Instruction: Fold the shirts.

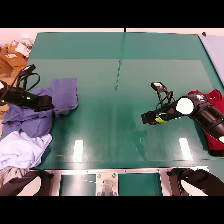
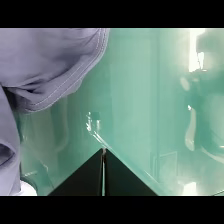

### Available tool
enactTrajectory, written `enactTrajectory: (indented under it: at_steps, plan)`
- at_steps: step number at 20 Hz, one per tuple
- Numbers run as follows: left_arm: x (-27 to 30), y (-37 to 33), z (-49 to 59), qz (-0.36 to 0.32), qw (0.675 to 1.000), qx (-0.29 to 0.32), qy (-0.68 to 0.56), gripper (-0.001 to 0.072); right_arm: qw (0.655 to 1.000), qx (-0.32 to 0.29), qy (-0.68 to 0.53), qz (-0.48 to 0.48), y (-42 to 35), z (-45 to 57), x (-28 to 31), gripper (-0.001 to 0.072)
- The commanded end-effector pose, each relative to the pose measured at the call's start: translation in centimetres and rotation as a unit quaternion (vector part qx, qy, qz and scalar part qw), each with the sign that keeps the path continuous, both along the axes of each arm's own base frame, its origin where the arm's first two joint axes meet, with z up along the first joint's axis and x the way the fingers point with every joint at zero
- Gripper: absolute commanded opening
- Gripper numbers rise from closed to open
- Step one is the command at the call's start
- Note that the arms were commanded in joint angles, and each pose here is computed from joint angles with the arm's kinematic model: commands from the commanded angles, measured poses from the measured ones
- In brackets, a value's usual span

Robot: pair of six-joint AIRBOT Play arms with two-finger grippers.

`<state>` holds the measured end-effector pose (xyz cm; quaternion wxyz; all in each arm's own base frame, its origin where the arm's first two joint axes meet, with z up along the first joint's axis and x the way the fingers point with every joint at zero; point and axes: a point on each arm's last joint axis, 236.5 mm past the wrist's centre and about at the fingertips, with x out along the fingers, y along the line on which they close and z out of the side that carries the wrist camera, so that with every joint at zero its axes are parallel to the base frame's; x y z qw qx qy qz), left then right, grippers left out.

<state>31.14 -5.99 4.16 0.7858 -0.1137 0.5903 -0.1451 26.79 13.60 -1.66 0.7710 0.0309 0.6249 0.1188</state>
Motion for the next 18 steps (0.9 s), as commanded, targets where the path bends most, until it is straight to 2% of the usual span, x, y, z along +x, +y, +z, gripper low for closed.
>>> enactTrajectory:
  at_steps: [1, 3, 4, 5, 6, 10, 11, 18]
  plan:
    - [0.1, -0.1, 0.1, 0.003, 1.000, -0.004, 0.000, 0.0018, 1.000, 0.000, 0.000, 0.000, 0.0, 0.0, 0.0, 0.0018]
    - [0.2, 0.0, 0.1, 0.004, 1.000, -0.001, -0.003, 0.0020, 1.000, 0.000, 0.000, 0.000, 0.0, 0.0, 0.0, 0.0018]
    - [0.3, 0.5, -0.1, 0.005, 1.000, 0.011, -0.006, 0.0156, 1.000, 0.000, 0.000, 0.000, 0.0, 0.0, 0.0, 0.0018]
    - [0.7, 1.6, -0.3, 0.010, 0.999, 0.034, -0.014, 0.0549, 1.000, 0.000, 0.000, 0.000, 0.0, 0.0, 0.0, 0.0018]
    - [1.3, 3.3, -0.6, 0.023, 0.997, 0.070, -0.024, 0.0712, 1.000, 0.000, 0.000, 0.000, 0.0, 0.0, 0.0, 0.0018]
    - [5.3, 12.1, 0.0, 0.035, 0.959, 0.261, -0.103, 0.0711, 1.000, 0.000, 0.000, 0.000, 0.0, 0.0, 0.0, 0.0018]
    - [6.2, 13.6, 0.0, 0.035, 0.950, 0.288, -0.116, 0.0710, 1.000, 0.000, 0.000, 0.000, 0.0, 0.0, 0.0, 0.0018]
    - [3.4, 17.9, -13.0, 0.039, 0.959, 0.269, 0.079, 0.0709, 1.000, 0.000, 0.000, 0.000, 0.0, 0.0, 0.0, 0.0018]
